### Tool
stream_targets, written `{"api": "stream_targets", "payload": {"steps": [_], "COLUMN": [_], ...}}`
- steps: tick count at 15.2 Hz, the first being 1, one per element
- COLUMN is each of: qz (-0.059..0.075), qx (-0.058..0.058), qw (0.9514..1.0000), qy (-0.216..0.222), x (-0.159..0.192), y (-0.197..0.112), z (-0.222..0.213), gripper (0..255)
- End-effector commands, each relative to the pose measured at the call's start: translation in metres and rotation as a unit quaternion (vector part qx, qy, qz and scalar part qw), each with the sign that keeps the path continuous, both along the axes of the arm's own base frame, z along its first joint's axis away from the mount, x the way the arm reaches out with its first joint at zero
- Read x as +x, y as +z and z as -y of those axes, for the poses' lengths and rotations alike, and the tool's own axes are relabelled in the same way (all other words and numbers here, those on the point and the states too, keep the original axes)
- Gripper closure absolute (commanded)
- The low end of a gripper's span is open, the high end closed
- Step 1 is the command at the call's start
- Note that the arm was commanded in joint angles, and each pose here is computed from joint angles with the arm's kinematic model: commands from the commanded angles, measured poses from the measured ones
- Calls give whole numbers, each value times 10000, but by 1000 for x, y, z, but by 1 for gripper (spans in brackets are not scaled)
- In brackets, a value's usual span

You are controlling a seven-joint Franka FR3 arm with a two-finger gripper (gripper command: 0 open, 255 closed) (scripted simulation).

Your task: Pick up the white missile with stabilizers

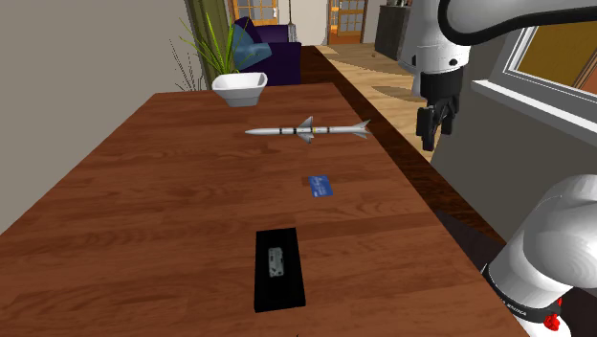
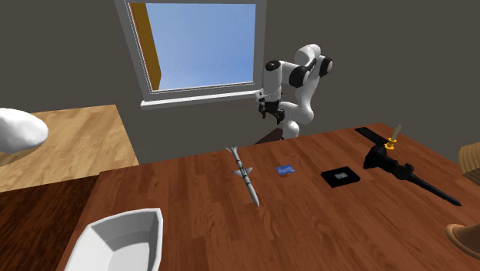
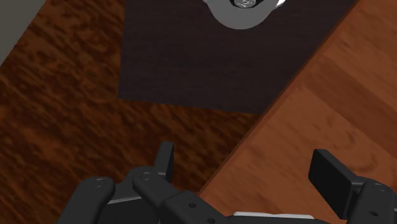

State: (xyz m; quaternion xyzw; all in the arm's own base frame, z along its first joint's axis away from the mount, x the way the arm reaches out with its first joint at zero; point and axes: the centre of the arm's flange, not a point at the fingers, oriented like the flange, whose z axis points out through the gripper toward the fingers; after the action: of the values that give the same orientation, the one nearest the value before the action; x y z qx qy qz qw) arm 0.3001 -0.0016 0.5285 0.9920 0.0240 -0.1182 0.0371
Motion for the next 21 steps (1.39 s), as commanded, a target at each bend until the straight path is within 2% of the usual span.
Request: {"api": "stream_targets", "payload": {"steps": [1,6,11,16,21], "qz": [0,273,546,817,1087], "qx": [0,272,544,814,1083], "qw": [10000,9990,9960,9911,9841], "qy": [0,-225,-449,-672,-894], "x": [0,50,101,153,207], "y": [0,-16,-29,-38,-43], "z": [0,-17,-32,-46,-57], "gripper": [0,0,0,0,0]}}
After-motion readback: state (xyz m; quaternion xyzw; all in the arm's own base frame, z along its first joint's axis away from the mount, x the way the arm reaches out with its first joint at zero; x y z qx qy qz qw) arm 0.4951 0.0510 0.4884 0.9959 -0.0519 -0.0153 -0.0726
